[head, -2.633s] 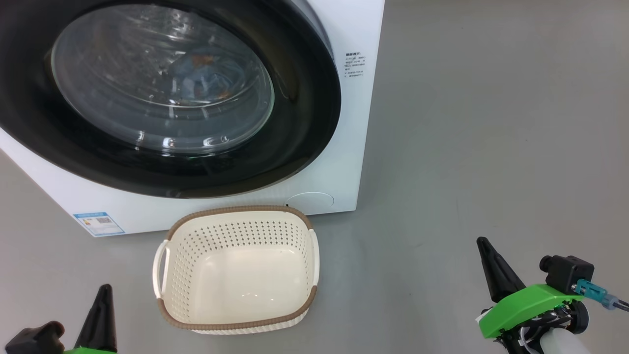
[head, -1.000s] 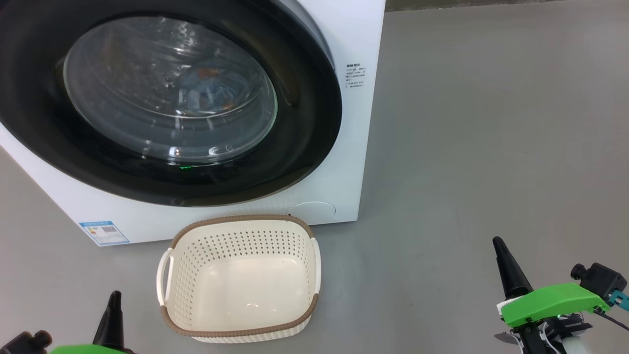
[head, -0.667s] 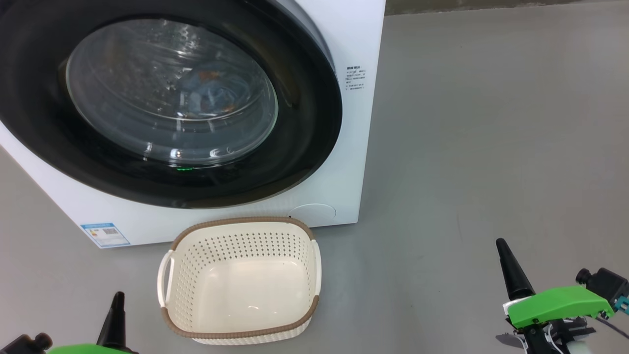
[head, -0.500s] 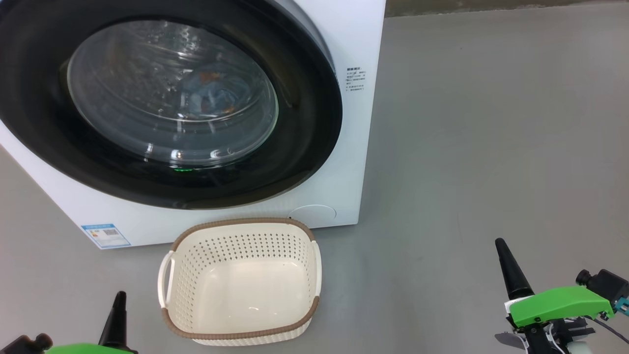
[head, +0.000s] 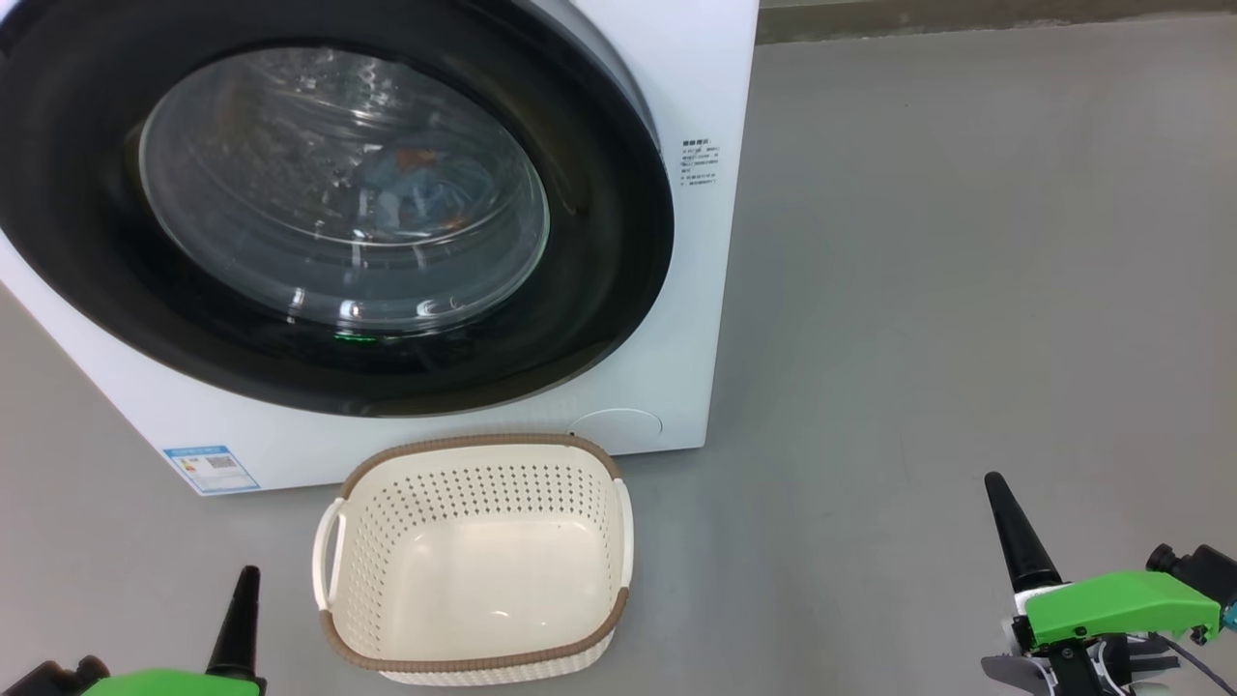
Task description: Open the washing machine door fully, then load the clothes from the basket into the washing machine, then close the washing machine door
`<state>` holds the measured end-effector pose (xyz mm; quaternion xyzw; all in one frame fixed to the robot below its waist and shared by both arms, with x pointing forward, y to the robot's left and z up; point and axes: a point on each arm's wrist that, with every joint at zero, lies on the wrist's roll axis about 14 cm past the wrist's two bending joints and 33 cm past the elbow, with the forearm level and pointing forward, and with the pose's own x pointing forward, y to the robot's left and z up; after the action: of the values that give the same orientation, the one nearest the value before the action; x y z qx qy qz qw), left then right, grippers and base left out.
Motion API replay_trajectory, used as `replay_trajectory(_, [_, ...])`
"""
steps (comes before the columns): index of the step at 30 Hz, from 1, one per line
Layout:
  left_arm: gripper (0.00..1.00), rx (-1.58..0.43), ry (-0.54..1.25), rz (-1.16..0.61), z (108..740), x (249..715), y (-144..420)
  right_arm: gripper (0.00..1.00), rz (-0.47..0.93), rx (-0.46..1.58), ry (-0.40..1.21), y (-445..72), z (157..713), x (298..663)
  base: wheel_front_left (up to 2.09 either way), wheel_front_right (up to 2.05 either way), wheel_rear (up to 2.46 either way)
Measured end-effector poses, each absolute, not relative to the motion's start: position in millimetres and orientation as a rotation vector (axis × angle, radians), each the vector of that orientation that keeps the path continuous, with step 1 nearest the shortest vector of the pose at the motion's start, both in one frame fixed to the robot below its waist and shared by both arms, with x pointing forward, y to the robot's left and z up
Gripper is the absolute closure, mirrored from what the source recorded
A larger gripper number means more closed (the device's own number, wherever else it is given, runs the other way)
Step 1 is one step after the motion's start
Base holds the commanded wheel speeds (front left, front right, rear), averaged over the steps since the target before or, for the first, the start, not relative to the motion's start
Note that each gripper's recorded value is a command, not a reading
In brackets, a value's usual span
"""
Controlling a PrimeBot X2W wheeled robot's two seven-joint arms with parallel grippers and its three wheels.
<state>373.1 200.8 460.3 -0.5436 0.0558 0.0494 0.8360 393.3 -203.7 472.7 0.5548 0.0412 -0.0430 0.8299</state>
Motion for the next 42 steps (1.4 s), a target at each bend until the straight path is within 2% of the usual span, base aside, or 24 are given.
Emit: replay_trajectory(42, [1.00, -1.574, 0.084, 0.043, 481, 377, 187, 1.00, -0.063, 1.566, 0.014, -209, 492, 384, 0.00, 0.00, 0.00])
